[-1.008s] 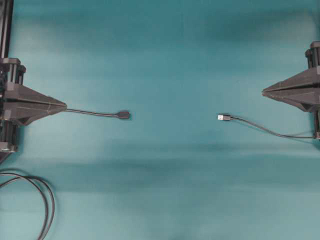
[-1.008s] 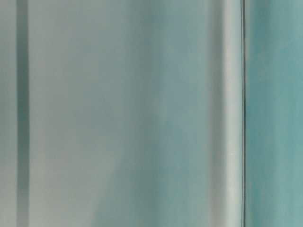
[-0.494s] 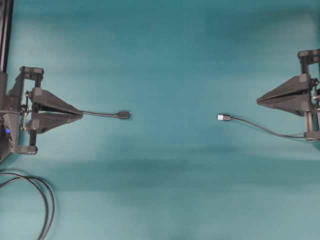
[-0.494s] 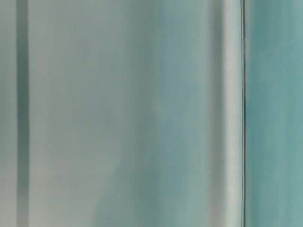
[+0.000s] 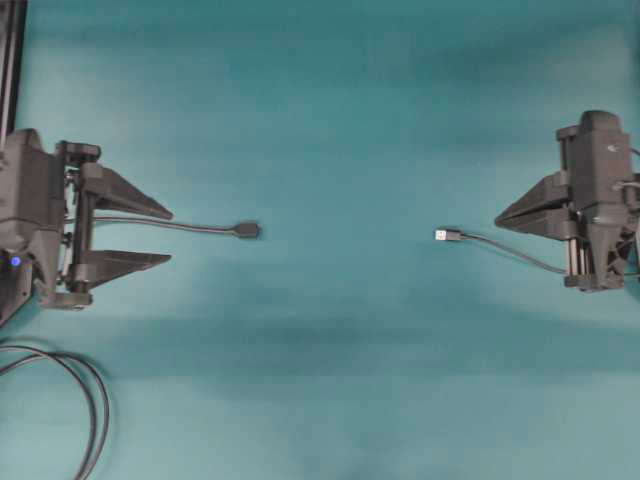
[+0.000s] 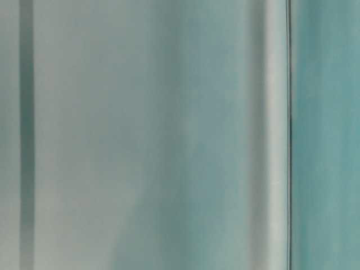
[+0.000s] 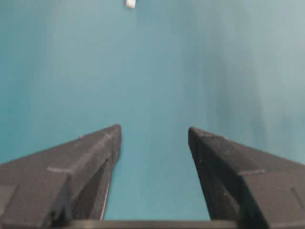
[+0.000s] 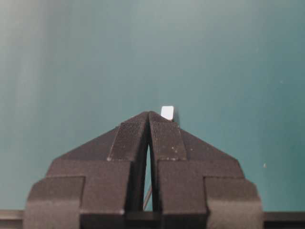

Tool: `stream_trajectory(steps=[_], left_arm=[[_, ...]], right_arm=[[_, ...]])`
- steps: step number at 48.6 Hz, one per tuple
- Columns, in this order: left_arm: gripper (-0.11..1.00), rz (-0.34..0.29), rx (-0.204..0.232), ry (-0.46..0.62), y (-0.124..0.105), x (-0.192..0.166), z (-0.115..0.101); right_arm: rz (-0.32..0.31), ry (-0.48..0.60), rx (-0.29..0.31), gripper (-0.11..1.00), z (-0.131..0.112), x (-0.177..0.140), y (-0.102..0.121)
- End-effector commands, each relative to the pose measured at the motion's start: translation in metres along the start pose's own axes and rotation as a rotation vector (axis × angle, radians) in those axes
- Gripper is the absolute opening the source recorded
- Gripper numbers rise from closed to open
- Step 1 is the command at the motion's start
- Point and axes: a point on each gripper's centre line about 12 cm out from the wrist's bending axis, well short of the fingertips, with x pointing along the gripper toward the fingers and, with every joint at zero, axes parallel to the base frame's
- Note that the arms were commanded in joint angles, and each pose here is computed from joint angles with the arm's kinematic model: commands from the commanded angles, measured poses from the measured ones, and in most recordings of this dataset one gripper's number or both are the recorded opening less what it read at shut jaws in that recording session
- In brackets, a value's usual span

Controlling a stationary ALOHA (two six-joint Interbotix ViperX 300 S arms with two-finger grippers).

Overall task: Insert the USB using both arms.
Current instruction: 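Open both grippers and move them toward the two USB cable ends, then close left gripper on female USB end, right gripper on male plug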

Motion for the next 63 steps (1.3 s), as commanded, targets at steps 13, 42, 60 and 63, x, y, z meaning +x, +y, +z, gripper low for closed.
stream_trajectory(steps=[13, 42, 60, 63], left_arm=[[0.85, 0.028, -0.019, 0.023, 0.008, 0.012, -0.003], [0.86, 0.052, 0.030, 0.125, 0.017, 0.048, -0.032], [0.85, 0.051, 0.101, 0.180, 0.020, 0.071, -0.042], [0.85, 0.049, 0.116, 0.189, 0.020, 0.075, -0.042]], right_arm=[[-0.002, 0.092, 0.000, 0.00, -0.004, 0.023, 0.000], [-0.013, 0.244, 0.016, 0.55, -0.025, 0.064, -0.002], [-0.025, 0.285, 0.000, 0.50, -0.026, 0.092, -0.007], [-0.030, 0.297, -0.009, 0.50, -0.026, 0.096, -0.008]])
